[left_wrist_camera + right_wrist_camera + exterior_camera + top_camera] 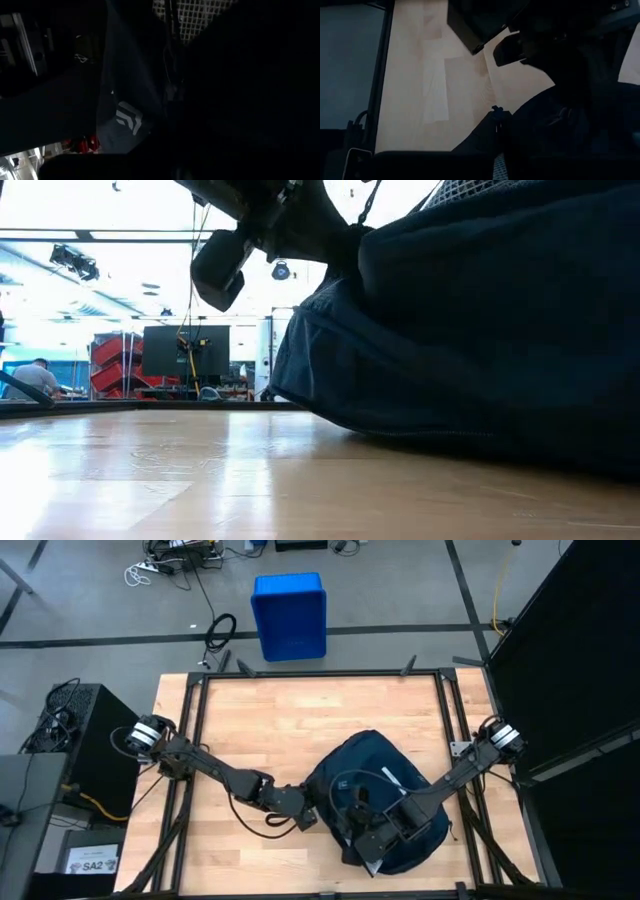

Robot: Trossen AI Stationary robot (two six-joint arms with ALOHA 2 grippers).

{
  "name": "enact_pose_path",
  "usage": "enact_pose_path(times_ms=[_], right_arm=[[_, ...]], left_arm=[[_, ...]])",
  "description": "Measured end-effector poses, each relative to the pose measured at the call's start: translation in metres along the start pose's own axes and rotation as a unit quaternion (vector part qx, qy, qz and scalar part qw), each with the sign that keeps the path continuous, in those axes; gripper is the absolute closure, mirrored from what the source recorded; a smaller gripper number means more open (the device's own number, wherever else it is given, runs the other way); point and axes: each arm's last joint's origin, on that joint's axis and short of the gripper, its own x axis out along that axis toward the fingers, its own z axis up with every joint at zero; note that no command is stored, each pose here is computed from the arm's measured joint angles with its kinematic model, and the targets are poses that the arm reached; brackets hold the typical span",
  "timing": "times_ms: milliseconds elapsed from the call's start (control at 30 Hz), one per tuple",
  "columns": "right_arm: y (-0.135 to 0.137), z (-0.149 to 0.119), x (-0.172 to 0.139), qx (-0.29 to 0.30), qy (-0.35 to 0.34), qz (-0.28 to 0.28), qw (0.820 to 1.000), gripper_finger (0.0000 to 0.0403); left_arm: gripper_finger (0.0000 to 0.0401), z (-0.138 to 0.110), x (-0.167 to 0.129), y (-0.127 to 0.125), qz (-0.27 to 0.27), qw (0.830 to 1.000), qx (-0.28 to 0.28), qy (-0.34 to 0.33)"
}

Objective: Unpack backpack
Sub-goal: Close the dark blue backpack

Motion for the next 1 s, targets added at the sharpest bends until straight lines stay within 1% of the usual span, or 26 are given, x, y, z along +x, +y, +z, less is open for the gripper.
enact_pose_path(times_ms=[133, 200, 300, 433, 533, 633, 733, 833, 900, 1000], right_arm=[[0.008, -0.006, -0.006, 0.012, 0.004, 0.014, 1.000, 0.0403], [0.018, -0.010, -0.012, 0.019, 0.008, 0.045, 0.999, 0.0403], [0.030, -0.018, -0.022, 0.011, 0.011, 0.068, 0.998, 0.0402], [0.038, -0.023, -0.031, 0.020, -0.011, 0.058, 0.998, 0.0402], [0.041, -0.025, -0.034, 0.019, -0.029, 0.041, 0.999, 0.0402], [0.034, -0.019, -0.029, -0.004, -0.050, 0.005, 0.999, 0.0402], [0.020, -0.009, -0.017, -0.026, -0.050, -0.016, 0.998, 0.0403], [0.005, 0.003, -0.004, -0.018, -0.052, -0.032, 0.998, 0.0397], [-0.004, 0.013, 0.004, 0.001, -0.058, -0.029, 0.998, 0.0389], [-0.013, 0.021, 0.018, -0.006, -0.053, -0.009, 0.999, 0.0374]], left_arm=[[0.0401, -0.003, 0.001, -0.002, -0.011, 1.000, -0.004, 0.013], [0.0401, -0.009, 0.003, -0.004, -0.014, 0.999, -0.001, 0.040], [0.0401, -0.015, 0.005, -0.003, -0.016, 0.998, -0.002, 0.061], [0.0401, -0.020, 0.006, 0.000, -0.018, 0.998, -0.020, 0.065], [0.0401, -0.019, 0.005, 0.001, -0.015, 0.998, -0.018, 0.058], [0.0401, -0.016, 0.001, 0.003, -0.009, 0.999, -0.020, 0.050], [0.0401, -0.013, -0.002, 0.004, -0.006, 0.999, -0.021, 0.043], [0.0401, -0.013, -0.002, 0.004, -0.005, 0.999, -0.021, 0.040], [0.0401, -0.012, -0.002, 0.004, -0.005, 0.999, -0.022, 0.040], [0.0401, -0.012, -0.002, 0.004, -0.005, 0.999, -0.022, 0.040]])
